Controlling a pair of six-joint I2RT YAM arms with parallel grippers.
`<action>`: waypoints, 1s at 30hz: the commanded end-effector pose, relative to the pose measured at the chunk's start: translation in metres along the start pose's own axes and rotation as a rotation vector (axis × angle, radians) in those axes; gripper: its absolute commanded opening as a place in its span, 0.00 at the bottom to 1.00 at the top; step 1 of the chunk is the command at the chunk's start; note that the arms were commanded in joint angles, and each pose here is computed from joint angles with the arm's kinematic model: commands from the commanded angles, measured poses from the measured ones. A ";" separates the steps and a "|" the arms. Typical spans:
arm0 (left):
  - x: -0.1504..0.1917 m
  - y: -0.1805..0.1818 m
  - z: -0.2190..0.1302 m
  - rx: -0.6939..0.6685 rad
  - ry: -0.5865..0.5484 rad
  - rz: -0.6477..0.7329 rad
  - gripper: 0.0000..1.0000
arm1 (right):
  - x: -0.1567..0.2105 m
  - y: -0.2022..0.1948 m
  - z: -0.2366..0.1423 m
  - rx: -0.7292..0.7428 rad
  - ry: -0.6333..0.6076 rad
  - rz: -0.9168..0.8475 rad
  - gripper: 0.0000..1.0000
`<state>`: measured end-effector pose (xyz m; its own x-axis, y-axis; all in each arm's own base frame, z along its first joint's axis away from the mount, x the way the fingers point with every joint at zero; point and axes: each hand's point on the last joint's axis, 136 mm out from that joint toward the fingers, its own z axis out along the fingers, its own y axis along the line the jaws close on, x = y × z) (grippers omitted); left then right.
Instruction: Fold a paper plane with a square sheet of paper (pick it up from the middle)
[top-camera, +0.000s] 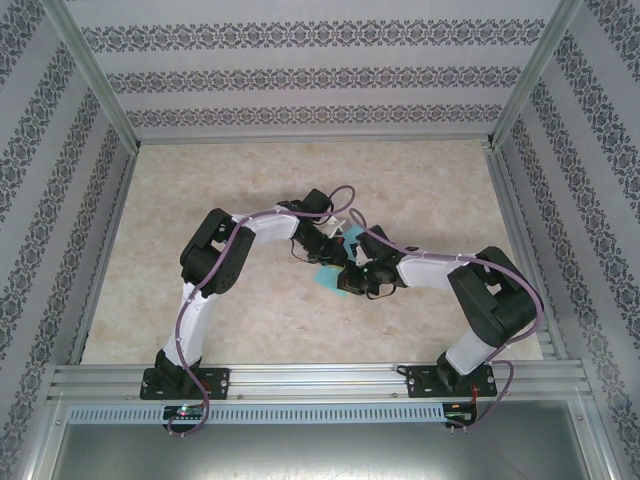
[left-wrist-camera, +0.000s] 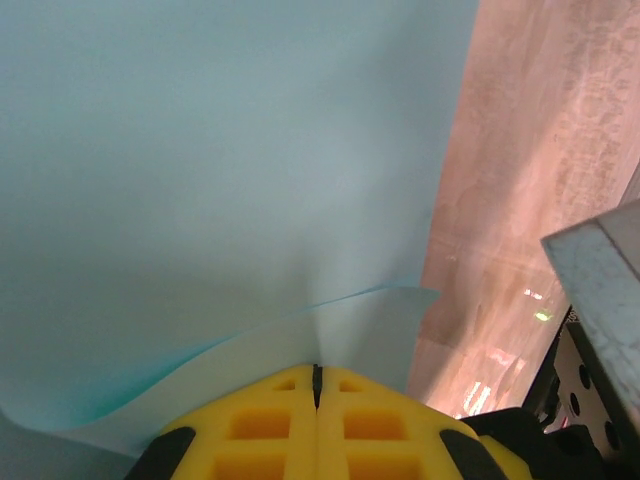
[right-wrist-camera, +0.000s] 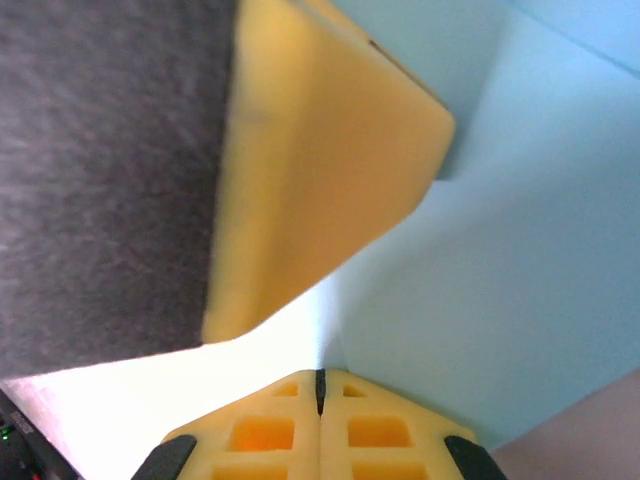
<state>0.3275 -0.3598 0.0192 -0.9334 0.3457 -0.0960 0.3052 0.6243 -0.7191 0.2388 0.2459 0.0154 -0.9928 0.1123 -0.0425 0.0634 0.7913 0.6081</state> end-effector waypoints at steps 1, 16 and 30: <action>0.019 0.066 0.019 -0.185 0.056 -0.073 0.02 | 0.037 -0.025 0.002 0.087 0.108 0.032 0.00; 0.018 0.069 0.019 -0.186 0.061 -0.074 0.02 | 0.060 -0.039 -0.002 0.074 0.096 0.060 0.00; 0.014 0.059 0.015 -0.159 0.051 -0.067 0.02 | 0.004 0.020 -0.030 -0.157 -0.037 0.042 0.00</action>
<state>0.3276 -0.3598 0.0195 -0.9336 0.3484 -0.0835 0.2957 0.6177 -0.7287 0.2194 0.2337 0.0393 -0.9853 0.1670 -0.0362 0.0970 0.7213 0.6858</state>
